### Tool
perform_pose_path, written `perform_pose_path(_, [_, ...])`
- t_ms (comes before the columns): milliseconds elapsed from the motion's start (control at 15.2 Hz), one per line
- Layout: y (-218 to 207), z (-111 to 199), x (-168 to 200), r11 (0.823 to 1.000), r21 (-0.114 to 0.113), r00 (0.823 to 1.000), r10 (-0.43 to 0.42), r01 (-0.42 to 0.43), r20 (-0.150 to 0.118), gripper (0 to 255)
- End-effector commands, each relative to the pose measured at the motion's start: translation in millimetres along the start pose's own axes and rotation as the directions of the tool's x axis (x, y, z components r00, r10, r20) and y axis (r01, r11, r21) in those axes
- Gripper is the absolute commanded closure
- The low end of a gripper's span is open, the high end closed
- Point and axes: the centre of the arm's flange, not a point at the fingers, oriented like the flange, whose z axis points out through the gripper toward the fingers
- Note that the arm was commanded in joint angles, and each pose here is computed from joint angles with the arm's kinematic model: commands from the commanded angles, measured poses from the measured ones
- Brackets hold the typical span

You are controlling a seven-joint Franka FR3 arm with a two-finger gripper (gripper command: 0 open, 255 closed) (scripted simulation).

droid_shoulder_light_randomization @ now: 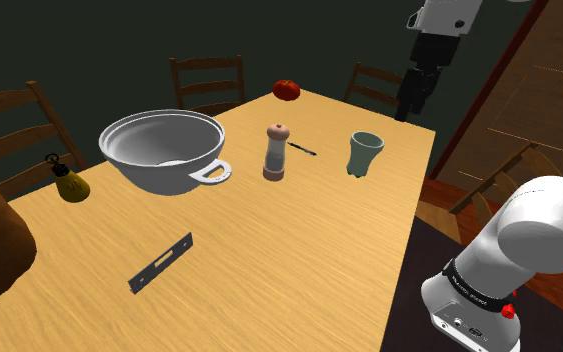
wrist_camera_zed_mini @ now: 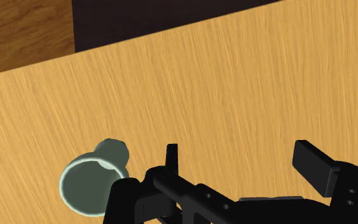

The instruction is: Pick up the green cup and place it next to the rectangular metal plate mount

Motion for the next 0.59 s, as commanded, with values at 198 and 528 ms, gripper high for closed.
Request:
perform_pose_path(198, [31.3,17.3,18.8,1.0,0.01,1.0,0.013,-0.012,-0.005,0])
perform_pose_path(528, [83.7,46.5,49.5,0.999,0.027,0.999,0.034,-0.033,-0.012,0])
